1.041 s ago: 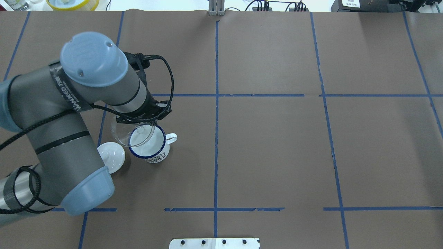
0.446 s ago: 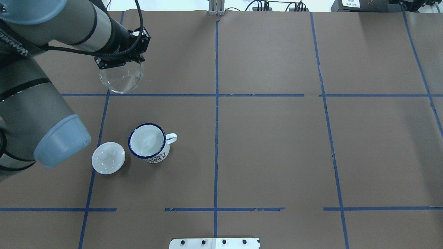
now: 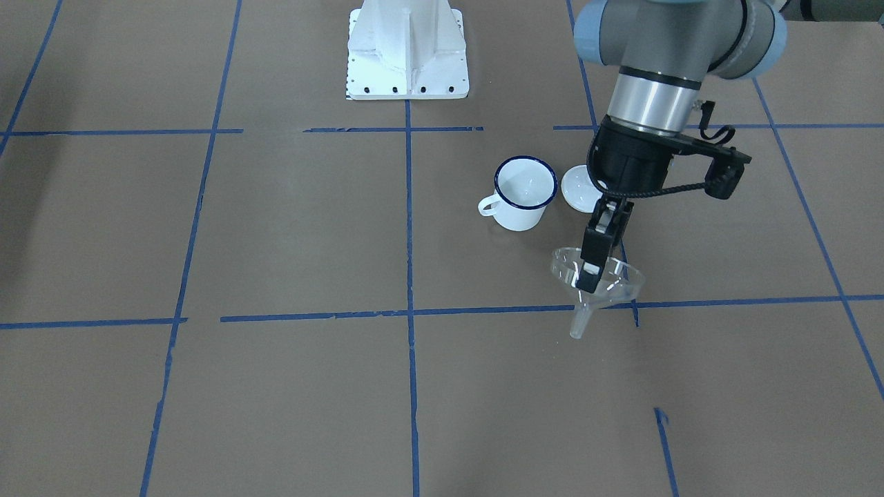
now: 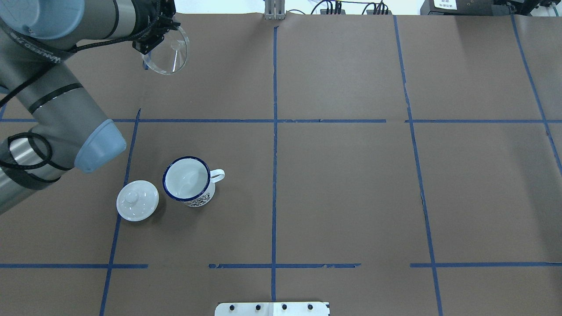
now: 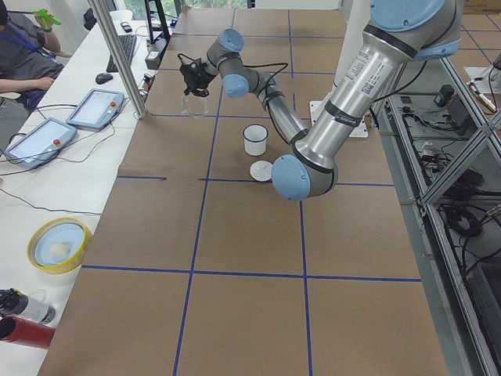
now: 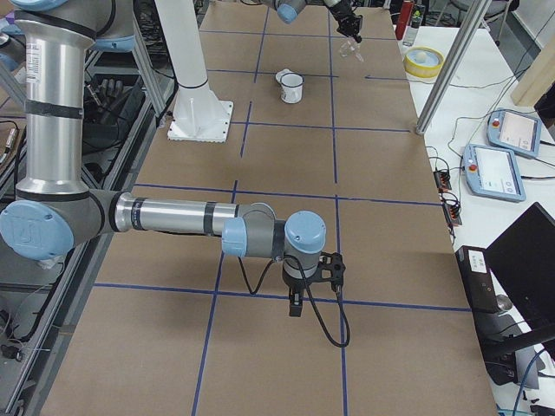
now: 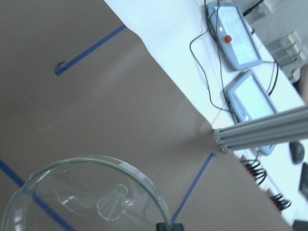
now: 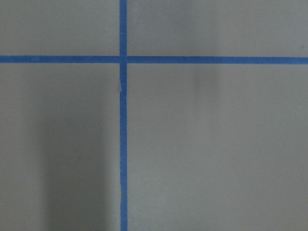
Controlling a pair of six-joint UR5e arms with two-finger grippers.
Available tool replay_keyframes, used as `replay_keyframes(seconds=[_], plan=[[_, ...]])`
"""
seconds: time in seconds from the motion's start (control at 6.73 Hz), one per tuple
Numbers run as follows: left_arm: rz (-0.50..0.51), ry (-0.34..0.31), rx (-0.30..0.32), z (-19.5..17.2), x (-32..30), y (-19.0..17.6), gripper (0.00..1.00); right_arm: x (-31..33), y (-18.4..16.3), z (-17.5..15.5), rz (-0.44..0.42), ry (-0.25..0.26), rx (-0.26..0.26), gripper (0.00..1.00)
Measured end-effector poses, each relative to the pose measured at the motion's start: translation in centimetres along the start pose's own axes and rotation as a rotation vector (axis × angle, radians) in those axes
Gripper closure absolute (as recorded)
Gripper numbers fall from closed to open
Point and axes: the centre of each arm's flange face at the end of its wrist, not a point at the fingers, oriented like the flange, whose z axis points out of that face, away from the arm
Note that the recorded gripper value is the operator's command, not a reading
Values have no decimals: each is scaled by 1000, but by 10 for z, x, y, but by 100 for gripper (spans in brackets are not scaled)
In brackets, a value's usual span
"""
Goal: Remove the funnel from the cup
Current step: 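Lift the funnel out of the mug and carry it farther from the robot, then lower the funnel onto the table and open the left gripper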
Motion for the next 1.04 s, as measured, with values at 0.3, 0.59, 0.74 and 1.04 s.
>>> replay_keyframes(seconds=[0.3, 0.59, 0.74, 1.04], plan=[[-124, 116, 88, 79, -37, -39, 100, 0, 0, 0, 0, 0, 0, 0], [-136, 142, 119, 138, -90, -51, 100, 0, 0, 0, 0, 0, 0, 0], [-130, 142, 120, 156, -110, -44, 99, 0, 0, 0, 0, 0, 0, 0], [-110, 123, 115, 174, -128, -31, 41, 0, 0, 0, 0, 0, 0, 0]])
